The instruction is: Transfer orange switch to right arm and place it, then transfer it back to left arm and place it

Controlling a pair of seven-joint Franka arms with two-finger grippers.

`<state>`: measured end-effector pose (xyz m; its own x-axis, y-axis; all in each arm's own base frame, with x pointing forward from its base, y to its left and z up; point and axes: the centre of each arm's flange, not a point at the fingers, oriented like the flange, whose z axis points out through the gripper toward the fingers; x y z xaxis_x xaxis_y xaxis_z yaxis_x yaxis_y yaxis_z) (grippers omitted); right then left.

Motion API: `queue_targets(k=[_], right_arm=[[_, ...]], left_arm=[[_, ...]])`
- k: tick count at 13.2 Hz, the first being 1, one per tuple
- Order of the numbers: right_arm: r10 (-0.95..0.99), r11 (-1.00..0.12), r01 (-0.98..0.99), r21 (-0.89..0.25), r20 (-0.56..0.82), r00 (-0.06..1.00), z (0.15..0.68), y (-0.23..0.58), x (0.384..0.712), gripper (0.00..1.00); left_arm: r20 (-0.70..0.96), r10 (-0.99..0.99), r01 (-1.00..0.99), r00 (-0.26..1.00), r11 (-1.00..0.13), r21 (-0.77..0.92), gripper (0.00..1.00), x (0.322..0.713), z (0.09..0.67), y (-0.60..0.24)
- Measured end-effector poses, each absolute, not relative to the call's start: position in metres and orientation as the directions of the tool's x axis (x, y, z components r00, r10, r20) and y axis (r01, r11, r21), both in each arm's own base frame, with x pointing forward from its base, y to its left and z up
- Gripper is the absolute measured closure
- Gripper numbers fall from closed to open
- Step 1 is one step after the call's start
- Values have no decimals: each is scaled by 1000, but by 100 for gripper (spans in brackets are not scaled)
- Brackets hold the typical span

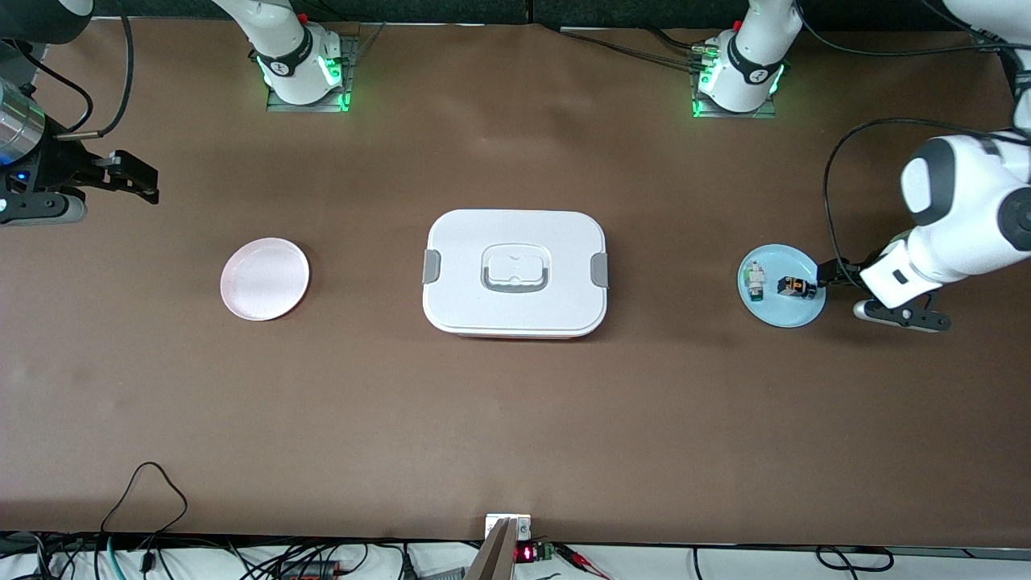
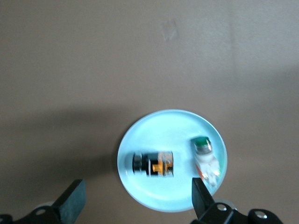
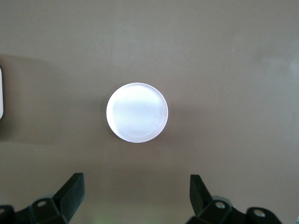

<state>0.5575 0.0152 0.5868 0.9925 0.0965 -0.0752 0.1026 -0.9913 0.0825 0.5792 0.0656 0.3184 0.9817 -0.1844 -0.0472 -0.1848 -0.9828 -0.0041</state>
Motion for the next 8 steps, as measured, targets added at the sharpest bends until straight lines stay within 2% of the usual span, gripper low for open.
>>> queue_targets(k=[3,8], right_arm=[[67,-994,73,85,-71,995,588,15,558,0],[58,-994,64,85,-65,996,590,15,558,0]], left_arm=[[-10,-185,-185,983,-983,-10,0,554,279,69],[19,-169,-168,986,-986,-14,0,530,247,77]])
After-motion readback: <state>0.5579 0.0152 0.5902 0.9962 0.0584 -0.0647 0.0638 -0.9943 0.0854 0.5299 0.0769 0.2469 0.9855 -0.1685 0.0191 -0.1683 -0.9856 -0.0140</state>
